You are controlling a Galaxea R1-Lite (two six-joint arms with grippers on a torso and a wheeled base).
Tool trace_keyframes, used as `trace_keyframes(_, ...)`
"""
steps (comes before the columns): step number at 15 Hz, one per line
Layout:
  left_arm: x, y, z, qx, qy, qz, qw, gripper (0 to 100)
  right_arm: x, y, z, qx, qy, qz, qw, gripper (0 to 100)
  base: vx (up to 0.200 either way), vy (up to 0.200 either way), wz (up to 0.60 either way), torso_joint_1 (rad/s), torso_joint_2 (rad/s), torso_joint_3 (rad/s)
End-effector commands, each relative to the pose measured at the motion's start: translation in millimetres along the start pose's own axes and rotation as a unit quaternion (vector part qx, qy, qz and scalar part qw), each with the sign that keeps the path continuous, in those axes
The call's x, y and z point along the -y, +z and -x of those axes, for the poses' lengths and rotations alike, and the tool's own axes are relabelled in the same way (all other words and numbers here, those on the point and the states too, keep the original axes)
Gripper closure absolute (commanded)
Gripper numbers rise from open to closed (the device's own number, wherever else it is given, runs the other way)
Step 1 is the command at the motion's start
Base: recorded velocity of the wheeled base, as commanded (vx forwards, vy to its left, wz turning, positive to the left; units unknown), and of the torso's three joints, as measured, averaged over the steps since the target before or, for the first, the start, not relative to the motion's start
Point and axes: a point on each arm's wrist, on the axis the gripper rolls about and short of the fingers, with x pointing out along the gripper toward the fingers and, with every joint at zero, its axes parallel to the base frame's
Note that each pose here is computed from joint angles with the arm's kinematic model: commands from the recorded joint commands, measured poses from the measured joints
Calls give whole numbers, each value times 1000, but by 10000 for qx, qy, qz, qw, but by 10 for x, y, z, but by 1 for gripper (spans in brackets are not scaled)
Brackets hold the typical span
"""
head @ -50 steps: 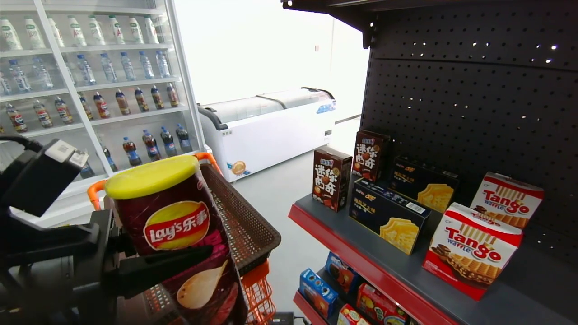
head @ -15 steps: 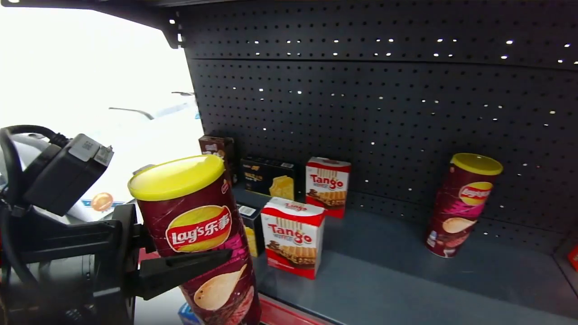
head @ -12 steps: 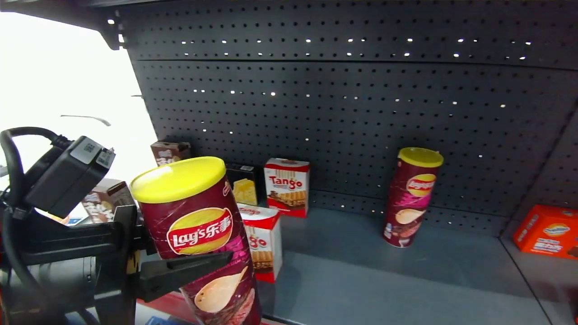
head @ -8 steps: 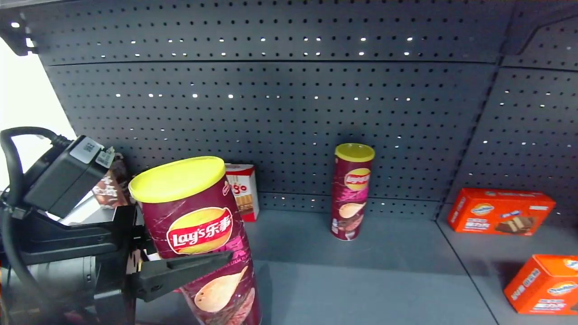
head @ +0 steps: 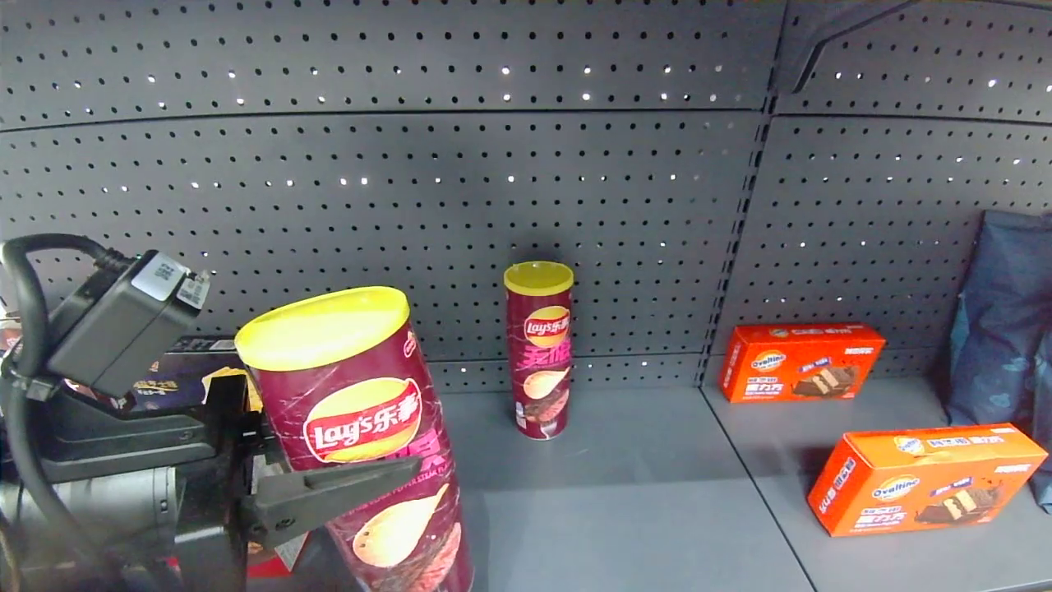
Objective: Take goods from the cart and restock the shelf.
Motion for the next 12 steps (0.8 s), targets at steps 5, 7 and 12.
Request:
trace_keyframes(5, -8, -20, 5, -22, 36, 20, 10000, 100, 0, 1, 0, 3, 3, 2, 10000, 0, 0, 0, 360, 1, -2, 3)
trace_keyframes(7, -10, -29, 6, -34, 43, 30, 10000, 100, 0, 1, 0, 3, 3, 2, 10000, 0, 0, 0, 0, 0, 0, 0)
trace_keyframes(12, -13, -27, 12, -26, 51, 29, 10000, 100, 0, 1, 0, 3, 3, 2, 10000, 0, 0, 0, 0, 0, 0, 0)
